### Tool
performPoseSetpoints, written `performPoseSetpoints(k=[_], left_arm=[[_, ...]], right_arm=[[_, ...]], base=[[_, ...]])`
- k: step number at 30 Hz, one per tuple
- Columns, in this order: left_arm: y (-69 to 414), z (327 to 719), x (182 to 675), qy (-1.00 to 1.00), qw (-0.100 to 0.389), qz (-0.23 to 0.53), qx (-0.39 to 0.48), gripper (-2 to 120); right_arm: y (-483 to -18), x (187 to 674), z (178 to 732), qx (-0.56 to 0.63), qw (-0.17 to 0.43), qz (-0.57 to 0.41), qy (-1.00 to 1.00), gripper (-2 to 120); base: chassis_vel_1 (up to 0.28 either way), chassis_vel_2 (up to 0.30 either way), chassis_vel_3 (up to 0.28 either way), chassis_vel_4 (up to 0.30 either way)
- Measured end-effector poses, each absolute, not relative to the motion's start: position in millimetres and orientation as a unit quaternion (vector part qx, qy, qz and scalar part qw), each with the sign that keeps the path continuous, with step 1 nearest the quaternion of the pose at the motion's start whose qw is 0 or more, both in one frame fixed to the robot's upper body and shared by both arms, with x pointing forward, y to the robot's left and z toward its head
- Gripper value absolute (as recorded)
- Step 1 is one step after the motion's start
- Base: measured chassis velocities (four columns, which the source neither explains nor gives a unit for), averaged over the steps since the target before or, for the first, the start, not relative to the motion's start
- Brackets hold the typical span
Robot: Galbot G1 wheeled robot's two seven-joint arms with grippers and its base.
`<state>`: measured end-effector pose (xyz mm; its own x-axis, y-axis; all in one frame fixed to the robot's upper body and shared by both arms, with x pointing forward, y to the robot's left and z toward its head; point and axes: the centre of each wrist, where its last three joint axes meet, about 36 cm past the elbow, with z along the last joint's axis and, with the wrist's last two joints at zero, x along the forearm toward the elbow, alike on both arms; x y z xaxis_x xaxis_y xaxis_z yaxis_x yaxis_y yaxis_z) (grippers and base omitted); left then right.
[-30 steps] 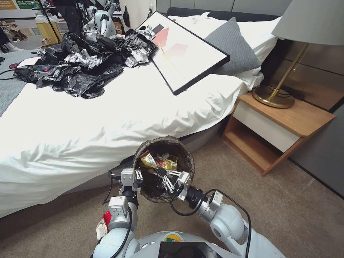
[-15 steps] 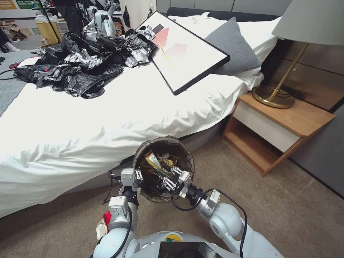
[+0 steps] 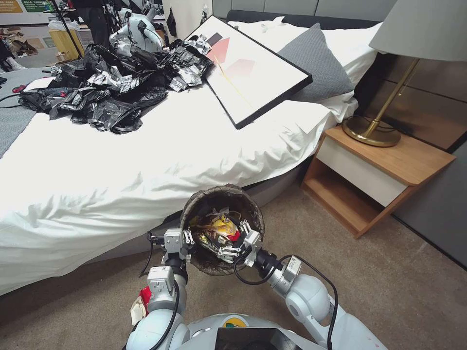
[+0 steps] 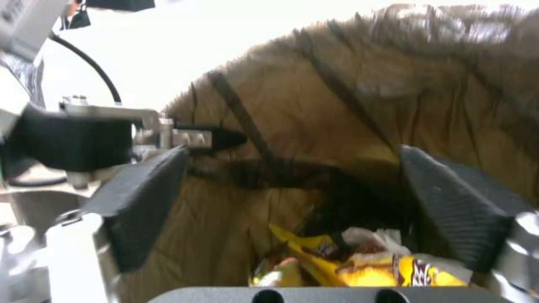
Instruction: Pick up the trash bin, then pick up the garbage from the floor and place it into the trash bin.
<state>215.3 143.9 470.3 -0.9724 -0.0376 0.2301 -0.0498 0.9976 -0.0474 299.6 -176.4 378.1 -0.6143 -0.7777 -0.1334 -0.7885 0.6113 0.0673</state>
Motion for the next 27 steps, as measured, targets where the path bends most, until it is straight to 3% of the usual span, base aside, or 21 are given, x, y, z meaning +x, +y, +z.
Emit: performPoseSetpoints(k=[3,13,20,27], left_arm=[[143.9,470.3,215.4,-0.993,0.115,0.026,0.022,0],[143.9,470.3,215.4,-0.993,0.115,0.026,0.022,0],[143.9,470.3,215.3,-0.993,0.115,0.026,0.022,0],[143.9,470.3,215.4,-0.993,0.115,0.026,0.022,0]], right_arm=[[-174.2,296.7,390.5,-0.429,0.061,0.063,0.899,99],[-187.7,292.7,469.1,-0.294,0.142,0.077,0.942,100],[-216.6,261.5,497.6,-0.136,0.134,0.043,0.981,100],[-232.8,254.7,481.6,-0.079,0.11,0.021,0.991,100]], base=[[0.0,0.0,0.0,0.0],[0.0,0.0,0.0,0.0],[0.0,0.0,0.0,0.0],[0.0,0.0,0.0,0.0]])
